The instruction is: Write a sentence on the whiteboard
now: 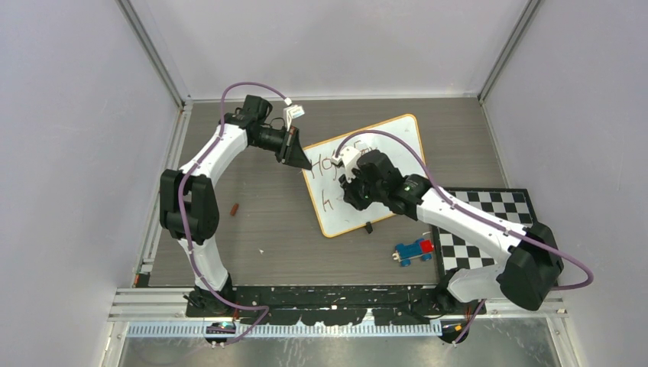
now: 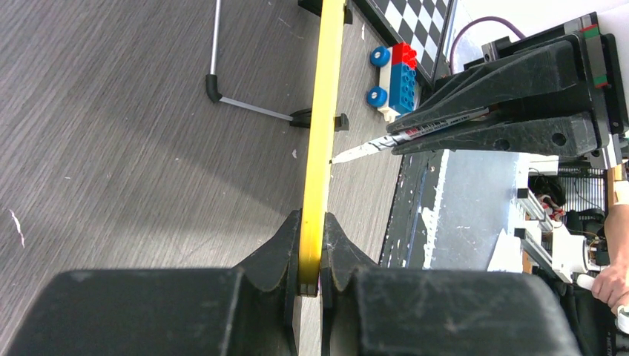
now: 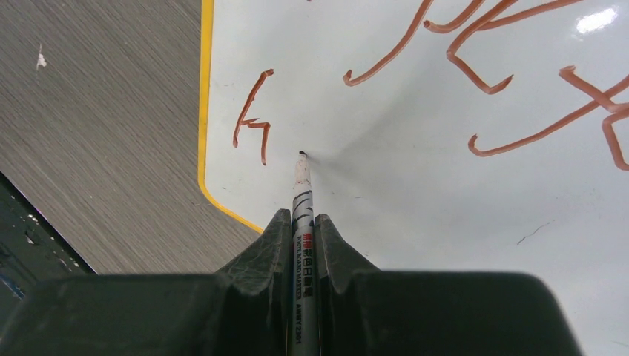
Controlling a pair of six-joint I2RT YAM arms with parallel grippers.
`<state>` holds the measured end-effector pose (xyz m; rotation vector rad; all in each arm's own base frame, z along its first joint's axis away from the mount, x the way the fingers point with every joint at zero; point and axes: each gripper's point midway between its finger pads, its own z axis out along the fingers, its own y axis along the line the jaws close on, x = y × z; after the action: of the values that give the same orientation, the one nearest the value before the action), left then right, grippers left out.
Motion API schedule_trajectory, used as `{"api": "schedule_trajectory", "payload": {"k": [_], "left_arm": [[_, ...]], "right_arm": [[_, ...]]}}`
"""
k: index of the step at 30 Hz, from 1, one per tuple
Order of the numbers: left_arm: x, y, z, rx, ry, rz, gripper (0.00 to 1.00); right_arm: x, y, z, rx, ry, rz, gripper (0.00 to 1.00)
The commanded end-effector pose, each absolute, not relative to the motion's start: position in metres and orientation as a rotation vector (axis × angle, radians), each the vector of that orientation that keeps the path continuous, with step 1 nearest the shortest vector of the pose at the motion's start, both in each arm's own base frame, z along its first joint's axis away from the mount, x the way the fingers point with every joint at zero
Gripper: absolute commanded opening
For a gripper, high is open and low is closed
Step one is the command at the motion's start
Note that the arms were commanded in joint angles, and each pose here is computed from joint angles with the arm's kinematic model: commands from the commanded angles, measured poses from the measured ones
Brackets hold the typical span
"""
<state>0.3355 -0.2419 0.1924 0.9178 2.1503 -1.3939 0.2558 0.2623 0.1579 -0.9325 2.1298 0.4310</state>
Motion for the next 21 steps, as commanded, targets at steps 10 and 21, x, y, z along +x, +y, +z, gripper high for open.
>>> {"api": "schedule_trajectory", "payload": {"k": [10,21], "left_arm": [[0.344,-0.234,0.187,0.94,2.157,-1.271,0.0],[0.345,-0.234,0.186,0.941,2.16,-1.267,0.0]], "right_arm": [[0.269,0.282,0.173,-0.922,2.083,0.47,0.0],[0.252,0.264,0.152,-0.98,2.13,0.437,0.0]]}}
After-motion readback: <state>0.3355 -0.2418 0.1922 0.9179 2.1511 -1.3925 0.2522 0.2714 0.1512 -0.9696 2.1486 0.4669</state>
